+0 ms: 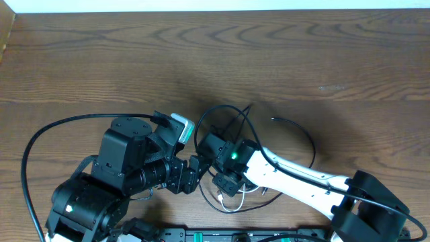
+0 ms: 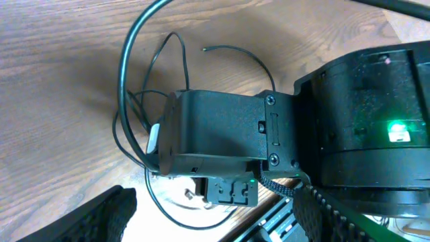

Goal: Untangle cables

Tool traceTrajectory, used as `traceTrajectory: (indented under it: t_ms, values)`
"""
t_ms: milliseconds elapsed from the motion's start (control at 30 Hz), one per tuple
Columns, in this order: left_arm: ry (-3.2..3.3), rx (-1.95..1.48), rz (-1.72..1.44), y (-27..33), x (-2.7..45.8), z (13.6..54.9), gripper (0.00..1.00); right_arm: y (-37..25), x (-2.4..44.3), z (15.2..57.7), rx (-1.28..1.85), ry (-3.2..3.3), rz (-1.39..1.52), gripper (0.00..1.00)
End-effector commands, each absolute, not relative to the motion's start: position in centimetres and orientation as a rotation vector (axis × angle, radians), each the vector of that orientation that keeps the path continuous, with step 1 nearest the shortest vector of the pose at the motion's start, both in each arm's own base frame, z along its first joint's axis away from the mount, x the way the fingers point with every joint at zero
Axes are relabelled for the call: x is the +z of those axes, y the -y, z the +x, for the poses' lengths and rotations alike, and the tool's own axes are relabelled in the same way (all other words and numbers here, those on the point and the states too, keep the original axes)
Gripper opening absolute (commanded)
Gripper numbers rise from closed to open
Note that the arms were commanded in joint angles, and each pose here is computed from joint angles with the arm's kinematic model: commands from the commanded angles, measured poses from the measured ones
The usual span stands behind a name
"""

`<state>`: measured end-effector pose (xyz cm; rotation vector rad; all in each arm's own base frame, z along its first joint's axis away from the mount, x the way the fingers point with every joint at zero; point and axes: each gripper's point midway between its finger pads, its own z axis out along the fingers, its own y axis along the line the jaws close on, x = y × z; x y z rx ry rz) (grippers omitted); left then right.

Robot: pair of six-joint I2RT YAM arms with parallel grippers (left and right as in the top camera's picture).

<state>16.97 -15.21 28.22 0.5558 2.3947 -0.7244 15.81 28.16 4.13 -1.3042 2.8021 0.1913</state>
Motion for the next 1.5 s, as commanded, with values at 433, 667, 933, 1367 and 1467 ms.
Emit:
traceTrajectory:
  t_ms: [433, 667, 933, 1367, 1467]
  values:
    - [-2.376, -0.701, 0.565, 14.9, 28.6, 17.1, 0.8, -26.0, 4.3, 18.2, 0.004, -2.856, -0.968, 0.24]
    - [-2.376, -0.701, 0.565, 15.0, 28.6, 17.1, 0.8, -24.3, 4.0, 17.1, -0.07, -2.911, -0.992, 0.26]
    - [-2.375, -0.701, 0.565, 14.9, 28.6, 17.1, 0.8, -23.1, 2.9, 15.8, -0.09, -2.961, -1.015, 0.5]
    - [-2.375, -0.701, 0.565, 15.0, 28.6, 17.1, 0.8, -24.5, 2.5, 16.5, -0.012, -2.92, -0.986, 0.49]
    - [-2.369, -0.702, 0.565, 15.0, 28.7, 17.2, 0.81, -26.2, 2.8, 18.7, 0.021, -2.771, -1.059, 0.52]
